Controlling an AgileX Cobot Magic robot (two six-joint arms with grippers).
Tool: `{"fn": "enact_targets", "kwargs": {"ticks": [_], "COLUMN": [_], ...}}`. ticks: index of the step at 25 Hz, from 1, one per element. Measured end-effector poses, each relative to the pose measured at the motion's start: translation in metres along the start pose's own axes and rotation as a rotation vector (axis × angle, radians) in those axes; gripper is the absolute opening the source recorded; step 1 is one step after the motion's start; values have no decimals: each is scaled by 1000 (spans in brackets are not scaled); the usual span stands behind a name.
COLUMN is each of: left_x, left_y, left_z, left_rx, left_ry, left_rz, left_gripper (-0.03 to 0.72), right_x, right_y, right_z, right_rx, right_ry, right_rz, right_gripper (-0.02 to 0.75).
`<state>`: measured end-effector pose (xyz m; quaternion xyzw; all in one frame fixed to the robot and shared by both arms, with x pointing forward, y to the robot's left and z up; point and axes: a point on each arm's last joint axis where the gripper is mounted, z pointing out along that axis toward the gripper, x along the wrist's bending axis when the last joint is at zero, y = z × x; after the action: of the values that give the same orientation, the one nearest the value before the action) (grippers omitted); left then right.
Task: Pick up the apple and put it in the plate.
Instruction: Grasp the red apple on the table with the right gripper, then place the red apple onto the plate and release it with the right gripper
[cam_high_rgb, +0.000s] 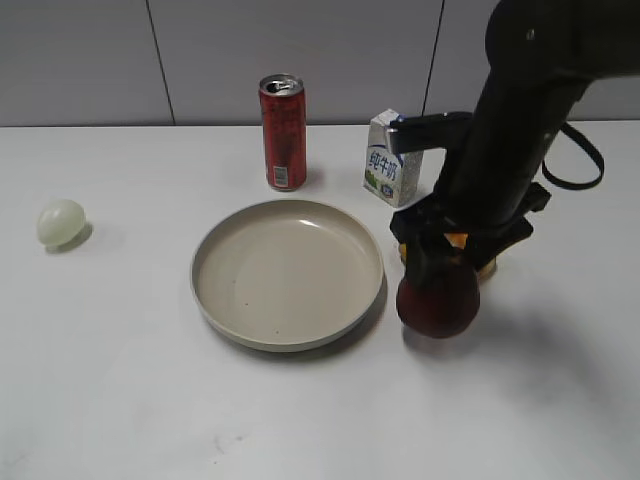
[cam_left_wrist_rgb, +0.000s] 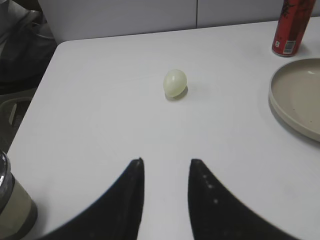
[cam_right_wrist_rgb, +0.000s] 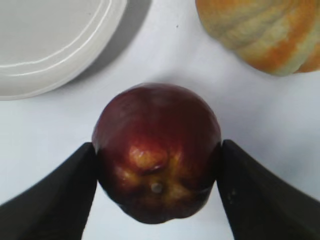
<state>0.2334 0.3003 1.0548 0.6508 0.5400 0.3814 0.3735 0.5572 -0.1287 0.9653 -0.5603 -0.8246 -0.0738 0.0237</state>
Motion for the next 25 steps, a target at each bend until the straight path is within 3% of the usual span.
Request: {"fn": "enact_targets", "kwargs": {"ticks": [7,12,19,22,25], "left_x": [0,0,0,0,0], "left_y": [0,0,0,0,0], "left_z": [0,0,0,0,0], "left_rx": [0,0,0,0,0], "left_ry": [0,0,0,0,0], "left_rz": [0,0,0,0,0], "left_gripper": [239,239,239,239,239], "right_x": [36,77,93,95,100], "right_y": [32,42,49,52,60], "right_z": [-37,-14,40,40,23], "right_rx": [-195,-301,-251,-262,-282], "right_ry": [41,68,49,59,73], "right_rz": [-92,-205,-262,-272,-282], "right_gripper": [563,563,585,660,672]}}
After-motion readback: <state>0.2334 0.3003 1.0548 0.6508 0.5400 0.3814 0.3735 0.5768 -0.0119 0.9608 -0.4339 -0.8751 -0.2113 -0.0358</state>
